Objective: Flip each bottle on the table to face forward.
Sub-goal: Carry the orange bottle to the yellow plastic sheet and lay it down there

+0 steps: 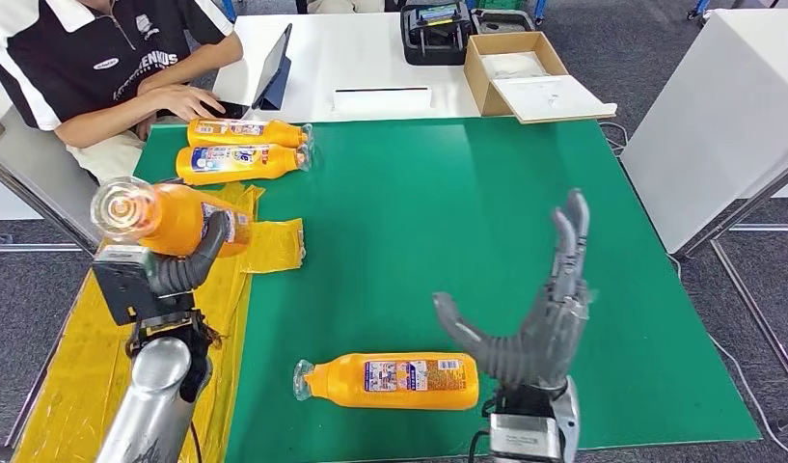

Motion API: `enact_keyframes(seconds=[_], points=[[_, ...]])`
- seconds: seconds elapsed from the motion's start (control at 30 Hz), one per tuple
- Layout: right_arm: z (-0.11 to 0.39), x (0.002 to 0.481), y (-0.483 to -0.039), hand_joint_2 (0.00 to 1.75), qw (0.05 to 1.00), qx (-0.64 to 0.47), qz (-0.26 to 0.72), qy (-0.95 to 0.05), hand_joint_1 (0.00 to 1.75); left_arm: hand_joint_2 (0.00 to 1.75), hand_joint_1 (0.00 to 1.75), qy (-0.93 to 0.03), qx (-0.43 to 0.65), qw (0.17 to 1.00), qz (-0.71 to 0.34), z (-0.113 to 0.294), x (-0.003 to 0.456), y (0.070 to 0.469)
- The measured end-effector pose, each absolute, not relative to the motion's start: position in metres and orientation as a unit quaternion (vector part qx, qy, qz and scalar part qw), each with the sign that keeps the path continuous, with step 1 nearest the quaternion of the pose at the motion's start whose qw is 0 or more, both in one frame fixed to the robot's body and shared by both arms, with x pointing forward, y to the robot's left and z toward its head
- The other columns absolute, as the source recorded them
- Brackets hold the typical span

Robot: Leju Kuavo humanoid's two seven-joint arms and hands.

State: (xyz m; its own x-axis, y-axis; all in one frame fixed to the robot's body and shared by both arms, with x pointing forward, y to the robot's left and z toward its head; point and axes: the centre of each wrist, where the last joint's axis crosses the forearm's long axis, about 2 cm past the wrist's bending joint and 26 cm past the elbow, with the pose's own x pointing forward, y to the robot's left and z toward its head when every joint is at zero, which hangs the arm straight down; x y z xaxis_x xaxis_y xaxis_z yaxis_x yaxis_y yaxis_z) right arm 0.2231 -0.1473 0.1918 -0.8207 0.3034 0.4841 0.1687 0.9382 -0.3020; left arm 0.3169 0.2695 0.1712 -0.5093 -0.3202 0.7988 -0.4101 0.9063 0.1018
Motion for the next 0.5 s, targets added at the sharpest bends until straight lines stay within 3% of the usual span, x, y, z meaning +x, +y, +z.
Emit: enact_keyframes(seconds=[0.2,0.37,0.5], points=[[0.177,0.201,-0.165,1.75,0.268,-0.131,0.132,-0.945,0.00,1.75,1.75,-0.819,0.426,0.363,-0.124,0.160,0.322,0.273],[0.173,0.195,-0.170,1.75,0.276,-0.141,0.143,-0.940,0.00,1.75,1.75,-0.663,0.613,0.259,-0.342,0.153,0.338,0.269],[0.173,0.192,-0.174,1.75,0.280,-0.146,0.146,-0.938,0.00,1.75,1.75,-0.634,0.620,0.257,-0.384,0.139,0.350,0.261]])
